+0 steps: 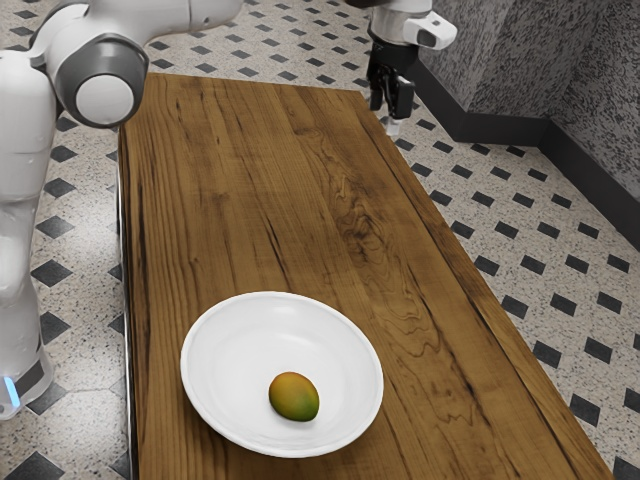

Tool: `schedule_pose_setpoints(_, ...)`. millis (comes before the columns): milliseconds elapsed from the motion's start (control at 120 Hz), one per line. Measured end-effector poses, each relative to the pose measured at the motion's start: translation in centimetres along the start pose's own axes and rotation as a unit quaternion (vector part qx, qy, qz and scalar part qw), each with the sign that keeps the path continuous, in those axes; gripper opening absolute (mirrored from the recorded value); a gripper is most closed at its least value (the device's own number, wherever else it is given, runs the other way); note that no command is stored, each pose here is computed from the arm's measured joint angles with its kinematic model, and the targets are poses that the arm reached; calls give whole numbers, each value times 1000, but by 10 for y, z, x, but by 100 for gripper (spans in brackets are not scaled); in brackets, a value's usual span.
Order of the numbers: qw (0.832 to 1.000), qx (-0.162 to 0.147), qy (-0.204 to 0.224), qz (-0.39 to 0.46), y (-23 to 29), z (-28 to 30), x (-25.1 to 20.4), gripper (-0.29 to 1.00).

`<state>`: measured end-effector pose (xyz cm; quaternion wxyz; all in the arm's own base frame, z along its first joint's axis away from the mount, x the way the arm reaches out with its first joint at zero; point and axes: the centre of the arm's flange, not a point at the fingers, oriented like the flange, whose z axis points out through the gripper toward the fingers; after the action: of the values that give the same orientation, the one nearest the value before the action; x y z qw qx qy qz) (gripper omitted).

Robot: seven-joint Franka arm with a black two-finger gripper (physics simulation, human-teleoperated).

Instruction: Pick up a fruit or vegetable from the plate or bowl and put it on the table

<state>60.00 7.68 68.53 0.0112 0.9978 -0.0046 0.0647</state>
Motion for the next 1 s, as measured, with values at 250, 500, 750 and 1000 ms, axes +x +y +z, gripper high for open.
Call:
schedule_pose_setpoints(250, 1000, 2, 5, 2, 2, 0, 3, 70)
schedule_pose_setpoints(500, 987, -27, -68, 145, 167, 48, -33, 70)
schedule_pose_setpoints(750, 951, -19, -87, 296, 295, 142, -104, 70)
schedule_pose_setpoints(1000, 906, -32, -70, 416, 368, 163, -178, 70)
